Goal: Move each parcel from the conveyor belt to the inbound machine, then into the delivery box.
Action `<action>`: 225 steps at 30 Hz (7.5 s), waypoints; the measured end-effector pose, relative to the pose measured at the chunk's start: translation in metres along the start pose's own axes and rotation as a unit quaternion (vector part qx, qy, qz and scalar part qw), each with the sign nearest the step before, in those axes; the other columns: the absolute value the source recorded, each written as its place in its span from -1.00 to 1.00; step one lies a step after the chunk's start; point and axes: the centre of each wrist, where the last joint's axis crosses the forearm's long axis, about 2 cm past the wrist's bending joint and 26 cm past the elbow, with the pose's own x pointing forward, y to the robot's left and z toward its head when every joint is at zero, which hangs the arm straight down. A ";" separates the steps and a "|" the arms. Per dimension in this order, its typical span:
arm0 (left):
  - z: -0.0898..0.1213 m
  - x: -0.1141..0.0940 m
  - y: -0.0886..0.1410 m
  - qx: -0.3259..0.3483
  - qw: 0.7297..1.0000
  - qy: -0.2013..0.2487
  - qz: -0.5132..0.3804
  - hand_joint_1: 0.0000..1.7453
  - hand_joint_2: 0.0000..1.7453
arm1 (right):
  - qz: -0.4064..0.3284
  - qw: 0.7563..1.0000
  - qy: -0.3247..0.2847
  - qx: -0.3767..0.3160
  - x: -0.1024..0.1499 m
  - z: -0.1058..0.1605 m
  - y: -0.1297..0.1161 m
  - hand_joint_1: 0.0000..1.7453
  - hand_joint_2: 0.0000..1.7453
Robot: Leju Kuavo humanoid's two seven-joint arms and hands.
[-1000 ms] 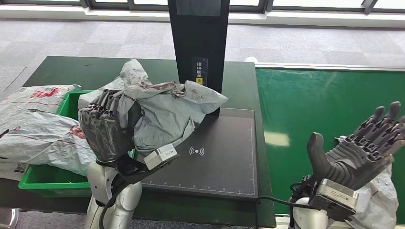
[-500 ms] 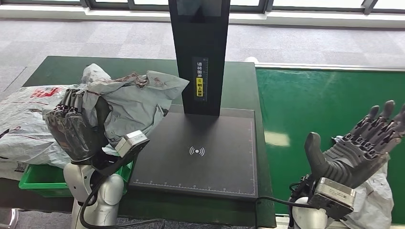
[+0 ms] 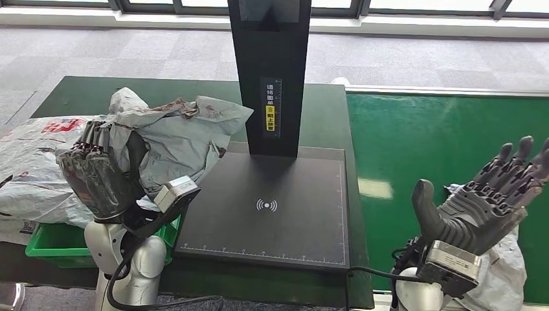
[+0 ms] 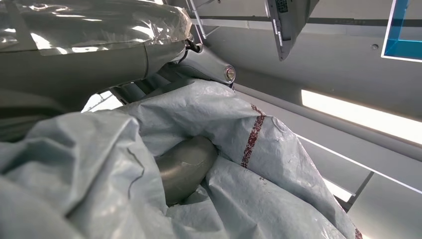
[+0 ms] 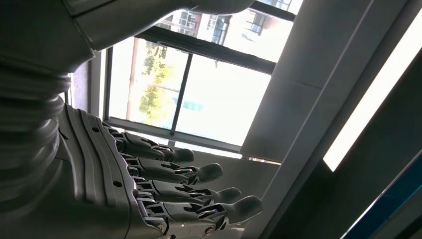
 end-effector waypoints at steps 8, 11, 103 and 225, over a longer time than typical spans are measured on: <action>0.000 0.000 0.000 0.000 1.000 0.000 0.000 1.00 1.00 | 0.000 1.000 0.000 0.000 0.000 0.000 0.000 -1.00 1.00; 0.000 0.000 0.000 0.000 1.000 0.000 0.000 1.00 1.00 | 0.000 1.000 0.000 0.000 0.000 0.000 0.000 -1.00 1.00; 0.060 -0.092 -0.085 -0.072 0.958 0.253 0.116 -1.00 -1.00 | 0.009 1.000 0.000 0.014 0.001 0.006 -0.003 -1.00 1.00; 0.065 0.044 0.003 -0.057 0.809 0.033 0.584 -1.00 1.00 | 0.394 0.688 0.485 0.369 -0.138 0.178 -0.054 1.00 1.00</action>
